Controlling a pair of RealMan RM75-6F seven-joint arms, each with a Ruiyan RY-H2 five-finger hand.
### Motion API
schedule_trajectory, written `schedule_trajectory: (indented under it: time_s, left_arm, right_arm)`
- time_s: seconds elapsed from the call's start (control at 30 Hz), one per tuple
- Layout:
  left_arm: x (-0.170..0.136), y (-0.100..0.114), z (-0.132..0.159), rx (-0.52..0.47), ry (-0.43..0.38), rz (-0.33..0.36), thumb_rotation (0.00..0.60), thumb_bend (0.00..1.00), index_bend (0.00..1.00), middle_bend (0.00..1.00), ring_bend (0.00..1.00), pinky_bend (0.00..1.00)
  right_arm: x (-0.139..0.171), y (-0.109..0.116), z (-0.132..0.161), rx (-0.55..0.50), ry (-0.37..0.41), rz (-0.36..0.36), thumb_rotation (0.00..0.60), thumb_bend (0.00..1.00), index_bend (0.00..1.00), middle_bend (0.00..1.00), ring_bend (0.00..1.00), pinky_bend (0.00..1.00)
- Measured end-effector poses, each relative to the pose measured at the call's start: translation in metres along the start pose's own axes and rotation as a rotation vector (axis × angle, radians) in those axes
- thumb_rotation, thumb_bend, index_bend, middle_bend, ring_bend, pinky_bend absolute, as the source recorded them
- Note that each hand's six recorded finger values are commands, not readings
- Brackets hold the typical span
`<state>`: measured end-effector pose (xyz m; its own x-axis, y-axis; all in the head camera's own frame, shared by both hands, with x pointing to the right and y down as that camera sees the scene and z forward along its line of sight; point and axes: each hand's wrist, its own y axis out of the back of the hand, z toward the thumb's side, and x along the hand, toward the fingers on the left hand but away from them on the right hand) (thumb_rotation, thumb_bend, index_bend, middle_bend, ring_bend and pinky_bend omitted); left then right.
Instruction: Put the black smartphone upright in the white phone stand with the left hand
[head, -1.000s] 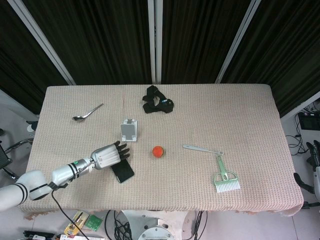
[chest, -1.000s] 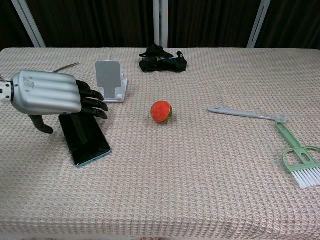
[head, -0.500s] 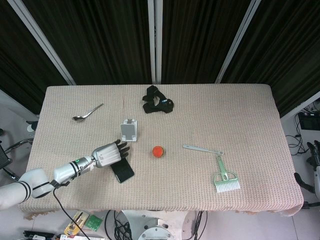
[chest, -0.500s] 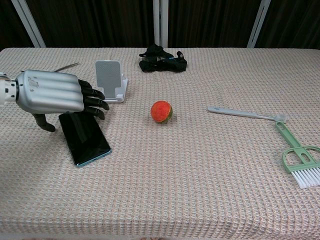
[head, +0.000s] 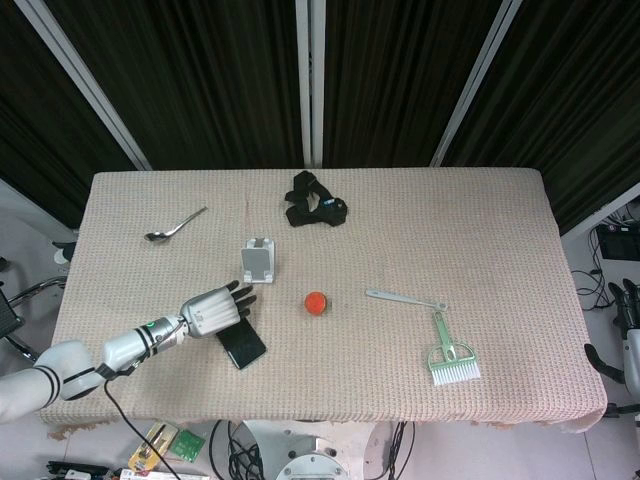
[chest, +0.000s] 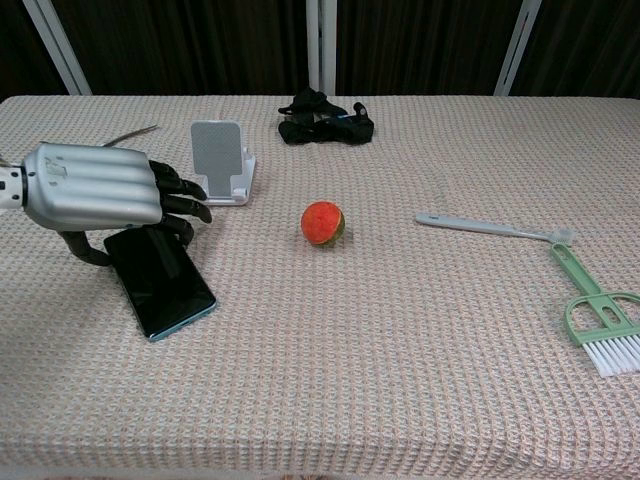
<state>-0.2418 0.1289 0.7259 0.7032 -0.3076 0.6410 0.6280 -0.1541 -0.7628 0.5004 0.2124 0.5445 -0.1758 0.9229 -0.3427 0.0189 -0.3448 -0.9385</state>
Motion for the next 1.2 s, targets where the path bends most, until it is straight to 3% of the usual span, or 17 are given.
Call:
schedule_trajectory:
  time_s: [0.2, 0.67, 0.93, 1.2]
  left_arm:
    - [-0.005, 0.000, -0.003, -0.037, 0.024, 0.027, 0.600, 0.30, 0.46, 0.33, 0.18, 0.30]
    - [-0.027, -0.004, -0.019, -0.111, 0.112, 0.112, 0.600, 0.39, 0.48, 0.53, 0.37, 0.47]
    - [-0.041, -0.003, -0.028, -0.165, 0.150, 0.124, 0.600, 0.40, 0.48, 0.54, 0.39, 0.48]
    - [-0.054, 0.008, -0.042, -0.285, 0.205, 0.145, 0.600, 0.41, 0.49, 0.55, 0.40, 0.48]
  right_arm:
    - [-0.001, -0.001, 0.002, 0.003, 0.004, 0.006, 0.600, 0.18, 0.00, 0.00, 0.00, 0.00]
    - [-0.001, -0.004, 0.004, 0.008, 0.004, 0.021, 0.600, 0.18, 0.00, 0.00, 0.00, 0.00]
    - [-0.002, -0.006, 0.004, 0.009, 0.004, 0.026, 0.600, 0.18, 0.00, 0.00, 0.00, 0.00]
    - [-0.002, -0.006, 0.004, 0.006, 0.006, 0.027, 0.600, 0.18, 0.00, 0.00, 0.00, 0.00]
